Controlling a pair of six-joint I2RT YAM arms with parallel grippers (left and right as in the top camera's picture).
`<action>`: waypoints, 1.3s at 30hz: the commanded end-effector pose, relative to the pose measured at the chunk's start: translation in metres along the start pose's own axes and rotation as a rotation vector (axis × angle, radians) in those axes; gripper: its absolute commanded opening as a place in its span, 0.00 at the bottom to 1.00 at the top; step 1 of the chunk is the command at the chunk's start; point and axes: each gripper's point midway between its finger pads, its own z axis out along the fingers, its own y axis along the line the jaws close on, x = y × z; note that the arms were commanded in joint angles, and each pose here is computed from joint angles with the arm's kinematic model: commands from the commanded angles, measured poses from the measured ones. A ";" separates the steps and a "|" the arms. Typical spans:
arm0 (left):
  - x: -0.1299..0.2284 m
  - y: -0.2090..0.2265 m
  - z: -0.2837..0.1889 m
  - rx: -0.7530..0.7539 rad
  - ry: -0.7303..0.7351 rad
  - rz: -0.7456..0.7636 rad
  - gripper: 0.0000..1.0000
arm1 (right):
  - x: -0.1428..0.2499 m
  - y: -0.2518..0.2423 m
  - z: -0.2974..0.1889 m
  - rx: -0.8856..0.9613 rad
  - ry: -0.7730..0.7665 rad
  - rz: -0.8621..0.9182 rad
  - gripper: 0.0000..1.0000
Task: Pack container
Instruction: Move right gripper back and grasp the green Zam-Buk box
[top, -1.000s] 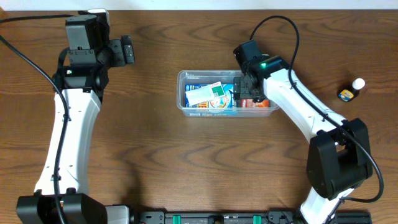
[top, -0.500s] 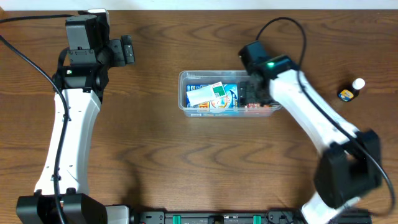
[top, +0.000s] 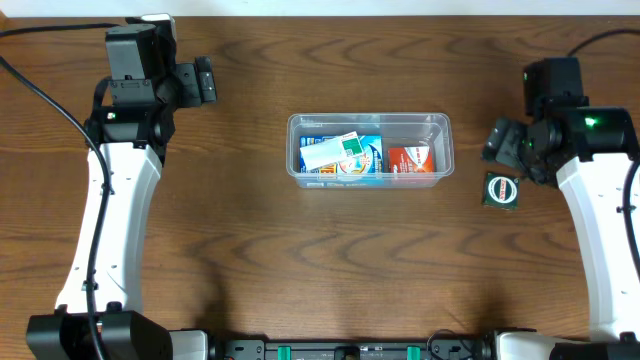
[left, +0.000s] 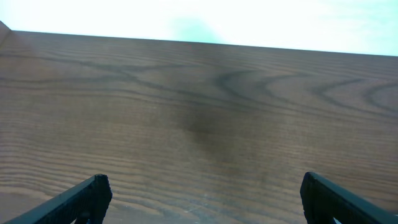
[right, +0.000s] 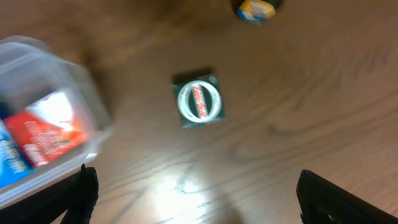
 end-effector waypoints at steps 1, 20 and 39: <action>-0.004 0.004 -0.002 -0.017 -0.011 -0.015 0.98 | 0.018 -0.005 0.032 0.006 0.081 0.032 0.99; -0.004 0.004 -0.002 -0.017 -0.011 -0.015 0.98 | 0.028 -0.015 0.129 -0.062 0.004 -0.003 0.99; -0.004 0.004 -0.002 -0.017 -0.011 -0.015 0.98 | 0.040 -0.004 0.166 -0.131 -0.099 -0.074 0.99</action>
